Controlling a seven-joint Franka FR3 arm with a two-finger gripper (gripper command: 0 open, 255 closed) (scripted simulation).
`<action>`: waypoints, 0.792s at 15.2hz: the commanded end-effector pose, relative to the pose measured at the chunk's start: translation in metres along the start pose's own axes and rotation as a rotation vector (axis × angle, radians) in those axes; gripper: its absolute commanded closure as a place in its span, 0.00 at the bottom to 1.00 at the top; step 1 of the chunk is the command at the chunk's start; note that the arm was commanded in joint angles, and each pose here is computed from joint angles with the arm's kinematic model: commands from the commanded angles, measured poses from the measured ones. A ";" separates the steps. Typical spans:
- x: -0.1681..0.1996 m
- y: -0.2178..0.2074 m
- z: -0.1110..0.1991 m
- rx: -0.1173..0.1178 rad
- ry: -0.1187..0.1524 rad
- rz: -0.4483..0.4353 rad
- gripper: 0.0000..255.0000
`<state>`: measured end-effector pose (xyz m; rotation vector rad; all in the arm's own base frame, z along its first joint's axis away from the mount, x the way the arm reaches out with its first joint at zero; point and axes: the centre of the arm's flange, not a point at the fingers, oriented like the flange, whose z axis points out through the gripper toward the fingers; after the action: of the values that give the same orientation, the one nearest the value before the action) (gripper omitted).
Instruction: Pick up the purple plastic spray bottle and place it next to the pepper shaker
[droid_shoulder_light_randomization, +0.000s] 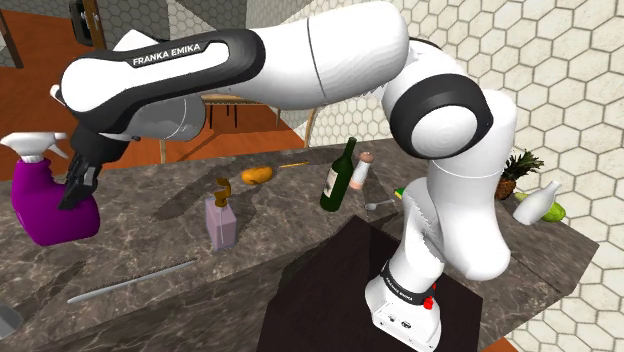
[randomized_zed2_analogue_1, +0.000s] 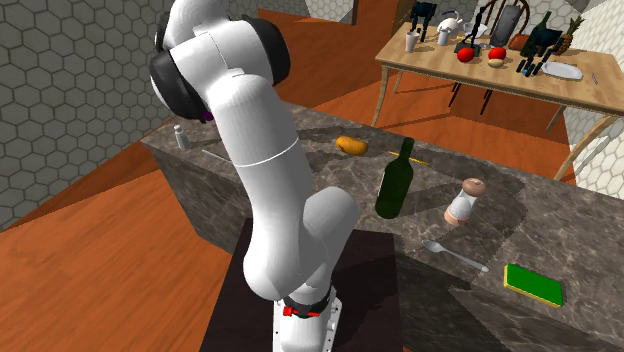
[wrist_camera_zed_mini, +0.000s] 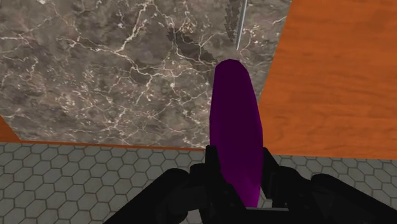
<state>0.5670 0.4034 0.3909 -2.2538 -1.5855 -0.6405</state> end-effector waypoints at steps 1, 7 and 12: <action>-0.005 0.000 0.010 0.000 0.000 0.000 1.00; -0.021 0.000 0.036 0.000 0.000 0.000 1.00; -0.035 0.000 0.059 0.000 0.000 0.000 1.00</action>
<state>0.5668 0.4042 0.3282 -2.2539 -1.5857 -0.6401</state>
